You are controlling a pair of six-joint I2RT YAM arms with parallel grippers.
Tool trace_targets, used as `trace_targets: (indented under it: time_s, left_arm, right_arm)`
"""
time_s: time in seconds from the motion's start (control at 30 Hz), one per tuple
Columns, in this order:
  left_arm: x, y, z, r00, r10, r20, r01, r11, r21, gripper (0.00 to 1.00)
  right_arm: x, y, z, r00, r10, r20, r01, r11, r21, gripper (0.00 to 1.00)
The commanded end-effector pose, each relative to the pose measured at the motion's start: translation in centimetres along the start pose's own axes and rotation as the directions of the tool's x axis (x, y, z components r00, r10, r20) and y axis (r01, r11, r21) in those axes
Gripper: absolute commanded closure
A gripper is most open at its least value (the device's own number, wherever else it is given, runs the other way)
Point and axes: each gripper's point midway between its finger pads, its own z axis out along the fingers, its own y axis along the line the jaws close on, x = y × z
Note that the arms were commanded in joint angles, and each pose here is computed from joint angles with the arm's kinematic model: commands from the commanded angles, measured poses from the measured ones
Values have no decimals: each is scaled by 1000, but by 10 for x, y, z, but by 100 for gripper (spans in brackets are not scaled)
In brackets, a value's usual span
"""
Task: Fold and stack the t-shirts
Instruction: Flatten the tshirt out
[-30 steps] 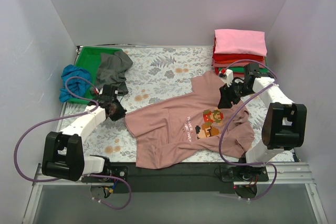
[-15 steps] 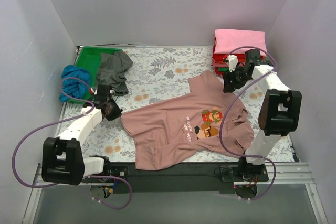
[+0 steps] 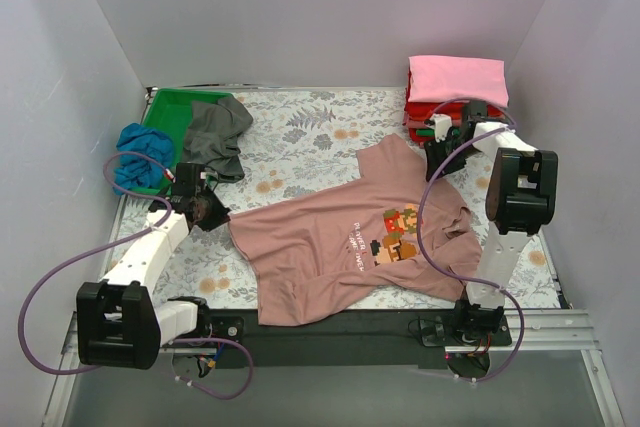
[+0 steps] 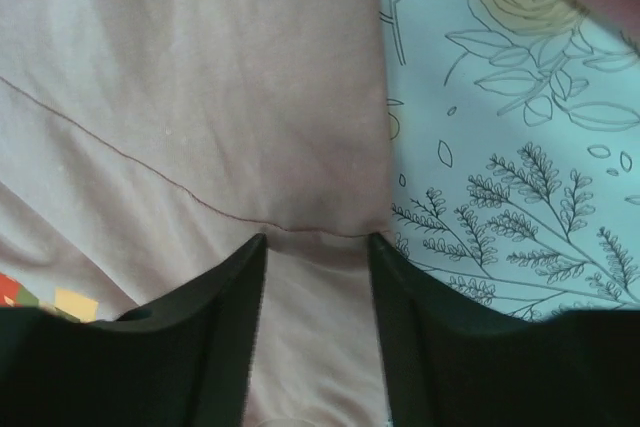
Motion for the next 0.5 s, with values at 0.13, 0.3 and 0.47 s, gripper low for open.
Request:
trace_targets:
  time_s: [0.13, 0.3, 0.47]
  left_arm:
    - [4, -7, -17, 999, -47, -19, 48, 997, 55, 100]
    - [11, -14, -41, 995, -103, -15, 105, 986, 126, 100]
    - [21, -16, -63, 985, -171, -20, 172, 968, 181, 100]
  right_arm:
    - [28, -1, -1, 997, -24, -75, 28, 999, 44, 84]
    - [84, 9, -12, 980, -38, -194, 49, 997, 52, 97]
    - [123, 21, -37, 963, -79, -257, 96, 994, 56, 99]
